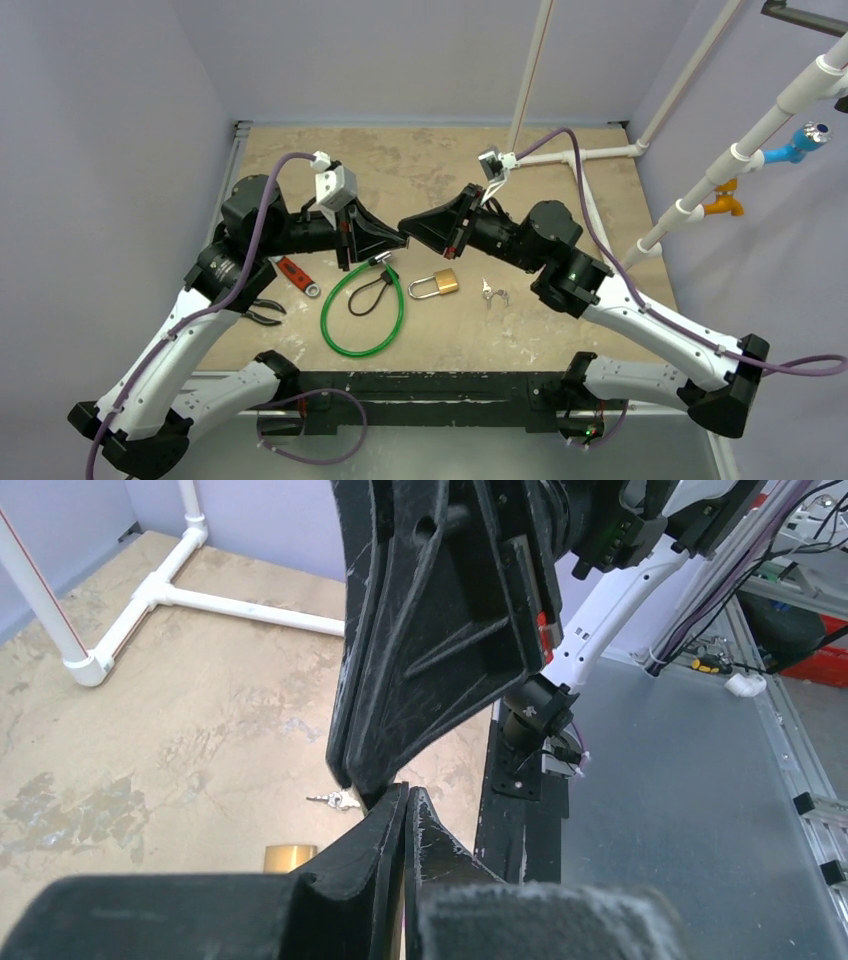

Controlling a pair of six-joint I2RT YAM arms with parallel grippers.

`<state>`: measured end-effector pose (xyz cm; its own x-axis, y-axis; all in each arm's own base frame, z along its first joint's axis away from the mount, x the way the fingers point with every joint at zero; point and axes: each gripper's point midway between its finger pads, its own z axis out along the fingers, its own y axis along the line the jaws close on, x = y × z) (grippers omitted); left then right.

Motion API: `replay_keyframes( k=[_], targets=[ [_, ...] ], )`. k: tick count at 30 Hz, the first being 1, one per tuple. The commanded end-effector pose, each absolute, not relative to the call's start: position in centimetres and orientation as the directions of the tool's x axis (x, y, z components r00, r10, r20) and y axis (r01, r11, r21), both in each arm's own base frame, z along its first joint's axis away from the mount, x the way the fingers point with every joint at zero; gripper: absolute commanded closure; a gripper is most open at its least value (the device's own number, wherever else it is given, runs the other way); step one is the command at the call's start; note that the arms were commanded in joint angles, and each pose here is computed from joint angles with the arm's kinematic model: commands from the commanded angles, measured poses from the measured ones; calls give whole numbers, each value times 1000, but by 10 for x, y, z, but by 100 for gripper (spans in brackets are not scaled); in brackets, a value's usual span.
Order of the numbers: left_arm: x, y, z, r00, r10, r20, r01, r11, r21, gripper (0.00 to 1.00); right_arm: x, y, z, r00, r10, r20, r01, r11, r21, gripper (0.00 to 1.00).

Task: Unlock with the key
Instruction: Adjust the key.

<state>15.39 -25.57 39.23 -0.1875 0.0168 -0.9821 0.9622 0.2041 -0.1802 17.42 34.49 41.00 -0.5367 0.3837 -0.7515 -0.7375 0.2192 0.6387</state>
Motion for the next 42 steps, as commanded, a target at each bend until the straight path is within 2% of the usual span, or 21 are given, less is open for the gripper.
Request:
replay_keyframes(
  k=[1, 2, 3, 4, 5, 10, 13, 19, 21, 26, 32, 39, 42],
  targets=[
    [148, -254, 400, -193, -12, -981, 964, 182, -192, 100, 162, 327, 456, -466, 480, -744, -790, 152, 593, 100],
    [146, -254, 400, -206, -12, -978, 964, 172, -205, 100, 162, 325, 458, -459, 486, -744, -793, 155, 590, 100],
    [142, -254, 401, -221, -14, -975, 962, 159, -220, 87, 162, 324, 461, -451, 489, -747, -796, 158, 584, 100],
    [140, -254, 402, -238, -14, -971, 960, 152, -237, 56, 162, 323, 463, -442, 494, -749, -798, 163, 580, 100],
    [139, -254, 402, -259, -17, -966, 955, 147, -259, 48, 163, 321, 464, -434, 497, -751, -801, 169, 575, 100],
    [126, -256, 408, -318, -33, -947, 944, 84, -320, 40, 161, 323, 469, -429, 501, -752, -810, 156, 566, 100],
    [117, -258, 411, -342, -30, -939, 939, 24, -342, 39, 158, 325, 472, -434, 505, -746, -815, 133, 564, 100],
    [113, -258, 410, -358, -27, -933, 934, 3, -358, 40, 152, 325, 478, -442, 512, -736, -821, 100, 562, 100],
    [113, -258, 411, -363, -31, -931, 932, 5, -363, 44, 151, 326, 477, -443, 509, -738, -822, 98, 561, 100],
    [111, -257, 419, -359, -46, -932, 933, -11, -359, 67, 151, 329, 472, -452, 503, -737, -817, 98, 568, 100],
    [109, -256, 425, -350, -47, -936, 937, -23, -349, 77, 150, 331, 471, -450, 515, -730, -818, 91, 568, 100],
    [117, -256, 425, -345, -60, -937, 938, 21, -347, 78, 147, 335, 470, -458, 501, -734, -820, 81, 567, 100],
    [124, -255, 424, -352, -71, -933, 933, 56, -356, 74, 145, 337, 472, -460, 493, -738, -822, 77, 564, 100]
  ],
)
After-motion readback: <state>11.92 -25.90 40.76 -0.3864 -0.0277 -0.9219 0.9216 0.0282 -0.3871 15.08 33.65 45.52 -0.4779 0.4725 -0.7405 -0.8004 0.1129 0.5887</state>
